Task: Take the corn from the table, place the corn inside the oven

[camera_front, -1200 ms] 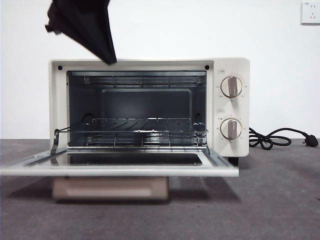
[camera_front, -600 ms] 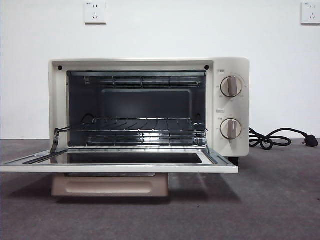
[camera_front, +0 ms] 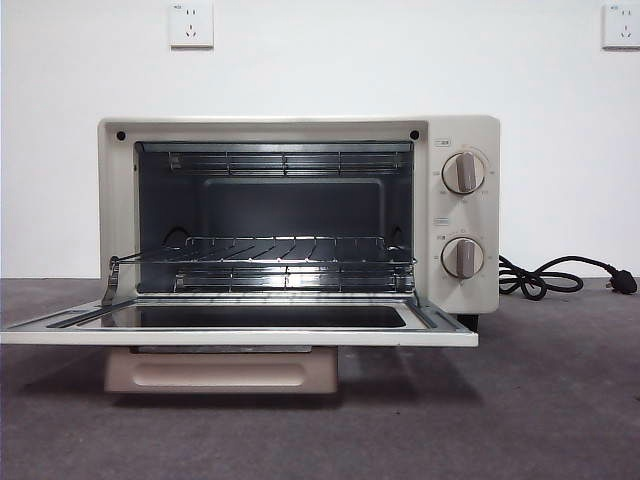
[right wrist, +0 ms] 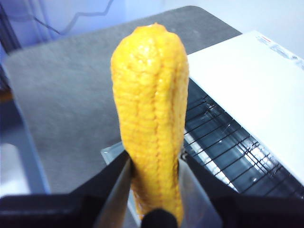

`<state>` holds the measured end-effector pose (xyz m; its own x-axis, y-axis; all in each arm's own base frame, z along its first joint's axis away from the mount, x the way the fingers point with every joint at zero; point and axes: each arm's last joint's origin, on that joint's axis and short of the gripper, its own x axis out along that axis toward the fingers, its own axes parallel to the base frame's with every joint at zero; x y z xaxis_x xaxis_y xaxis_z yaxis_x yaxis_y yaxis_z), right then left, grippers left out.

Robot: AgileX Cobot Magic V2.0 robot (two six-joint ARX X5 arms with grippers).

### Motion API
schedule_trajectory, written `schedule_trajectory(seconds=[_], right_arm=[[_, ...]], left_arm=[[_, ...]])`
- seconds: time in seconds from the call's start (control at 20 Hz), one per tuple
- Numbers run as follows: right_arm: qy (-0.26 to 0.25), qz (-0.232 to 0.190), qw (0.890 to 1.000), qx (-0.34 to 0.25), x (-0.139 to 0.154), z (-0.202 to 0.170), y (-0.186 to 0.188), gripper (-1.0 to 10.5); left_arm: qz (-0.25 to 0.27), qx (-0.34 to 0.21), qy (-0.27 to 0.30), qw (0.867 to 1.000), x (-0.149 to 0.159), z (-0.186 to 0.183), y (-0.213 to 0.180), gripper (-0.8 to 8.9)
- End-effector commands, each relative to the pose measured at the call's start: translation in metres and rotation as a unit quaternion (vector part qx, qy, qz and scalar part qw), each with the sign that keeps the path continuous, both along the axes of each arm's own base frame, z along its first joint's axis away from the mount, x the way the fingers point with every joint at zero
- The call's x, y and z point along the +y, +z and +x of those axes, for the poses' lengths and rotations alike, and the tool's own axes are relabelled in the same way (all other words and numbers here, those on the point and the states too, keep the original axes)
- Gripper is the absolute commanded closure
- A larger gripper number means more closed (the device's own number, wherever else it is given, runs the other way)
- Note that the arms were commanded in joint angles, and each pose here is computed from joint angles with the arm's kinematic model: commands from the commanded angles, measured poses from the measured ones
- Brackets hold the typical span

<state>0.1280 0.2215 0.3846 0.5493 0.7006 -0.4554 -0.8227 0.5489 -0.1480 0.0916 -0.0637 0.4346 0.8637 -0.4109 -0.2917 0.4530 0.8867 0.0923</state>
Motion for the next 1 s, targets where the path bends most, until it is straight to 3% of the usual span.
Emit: schedule_trajectory(seconds=[0.05, 0.4, 1.0], right_arm=[[-0.005, -0.04, 0.998, -0.039, 0.023, 0.003, -0.013, 9.6], [-0.033, -0.12, 0.989, -0.076, 0.065, 0.022, -0.053, 9.6], [-0.081, -0.256, 0.95, -0.159, 0.115, 0.054, -0.127, 9.6]], left_arm=[[0.005, -0.009, 0.041, 0.999, 0.012, -0.011, -0.002, 8.19], [0.028, -0.012, 0.103, 0.994, 0.036, -0.037, -0.006, 8.19], [0.029, -0.004, 0.118, 0.993, 0.048, -0.051, -0.011, 8.19]])
